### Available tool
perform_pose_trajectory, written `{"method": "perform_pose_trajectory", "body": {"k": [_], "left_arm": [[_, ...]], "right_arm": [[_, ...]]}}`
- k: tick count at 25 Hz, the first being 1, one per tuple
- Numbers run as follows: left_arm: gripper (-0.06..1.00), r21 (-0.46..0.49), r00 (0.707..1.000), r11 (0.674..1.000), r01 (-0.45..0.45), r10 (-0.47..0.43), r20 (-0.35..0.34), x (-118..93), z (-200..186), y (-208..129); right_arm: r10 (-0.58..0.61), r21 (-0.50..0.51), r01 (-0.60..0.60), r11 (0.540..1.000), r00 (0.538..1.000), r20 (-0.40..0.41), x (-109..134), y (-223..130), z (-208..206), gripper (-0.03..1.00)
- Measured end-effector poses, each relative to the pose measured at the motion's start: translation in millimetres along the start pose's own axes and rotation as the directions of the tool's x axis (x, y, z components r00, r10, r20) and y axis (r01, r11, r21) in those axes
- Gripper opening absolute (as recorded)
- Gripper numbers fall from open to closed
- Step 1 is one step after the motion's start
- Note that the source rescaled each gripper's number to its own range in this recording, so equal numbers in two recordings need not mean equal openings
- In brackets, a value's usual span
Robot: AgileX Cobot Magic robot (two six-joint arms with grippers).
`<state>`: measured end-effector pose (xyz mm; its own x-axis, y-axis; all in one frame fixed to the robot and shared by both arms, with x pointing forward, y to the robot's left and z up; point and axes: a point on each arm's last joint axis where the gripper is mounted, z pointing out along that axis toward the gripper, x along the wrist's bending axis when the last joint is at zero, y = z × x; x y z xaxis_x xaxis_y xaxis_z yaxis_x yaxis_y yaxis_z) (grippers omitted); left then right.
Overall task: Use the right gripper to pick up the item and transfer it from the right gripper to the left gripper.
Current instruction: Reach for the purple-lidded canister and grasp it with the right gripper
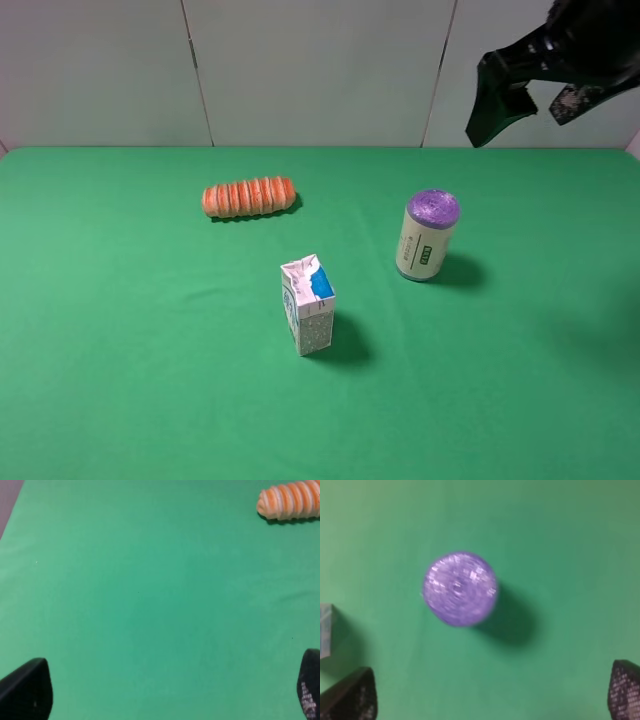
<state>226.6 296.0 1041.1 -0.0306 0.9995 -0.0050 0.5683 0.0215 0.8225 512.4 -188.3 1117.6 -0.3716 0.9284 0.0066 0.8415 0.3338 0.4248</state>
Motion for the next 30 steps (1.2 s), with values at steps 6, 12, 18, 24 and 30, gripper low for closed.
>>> {"method": "perform_pose_trajectory", "body": {"k": [6, 12, 18, 24, 30], "left_arm": [[0.93, 0.0, 1.0, 1.0, 0.0, 0.0, 0.0, 0, 0, 0], [0.93, 0.0, 1.0, 1.0, 0.0, 0.0, 0.0, 0, 0, 0], [0.93, 0.0, 1.0, 1.0, 0.0, 0.0, 0.0, 0, 0, 0], [0.93, 0.0, 1.0, 1.0, 0.0, 0.0, 0.0, 0, 0, 0], [0.93, 0.0, 1.0, 1.0, 0.0, 0.0, 0.0, 0, 0, 0]], "right_arm": [[-0.025, 0.124, 0.026, 0.992, 1.0, -0.014, 7, 10, 48, 1.0], [-0.024, 0.206, 0.026, 0.978, 1.0, -0.015, 7, 12, 84, 1.0], [-0.025, 0.209, 0.028, 0.977, 1.0, -0.017, 8, 16, 105, 1.0], [-0.022, 0.228, 0.026, 0.973, 1.0, -0.018, 8, 17, 133, 1.0], [-0.022, 0.252, 0.026, 0.967, 1.0, -0.019, 8, 16, 153, 1.0]]}}
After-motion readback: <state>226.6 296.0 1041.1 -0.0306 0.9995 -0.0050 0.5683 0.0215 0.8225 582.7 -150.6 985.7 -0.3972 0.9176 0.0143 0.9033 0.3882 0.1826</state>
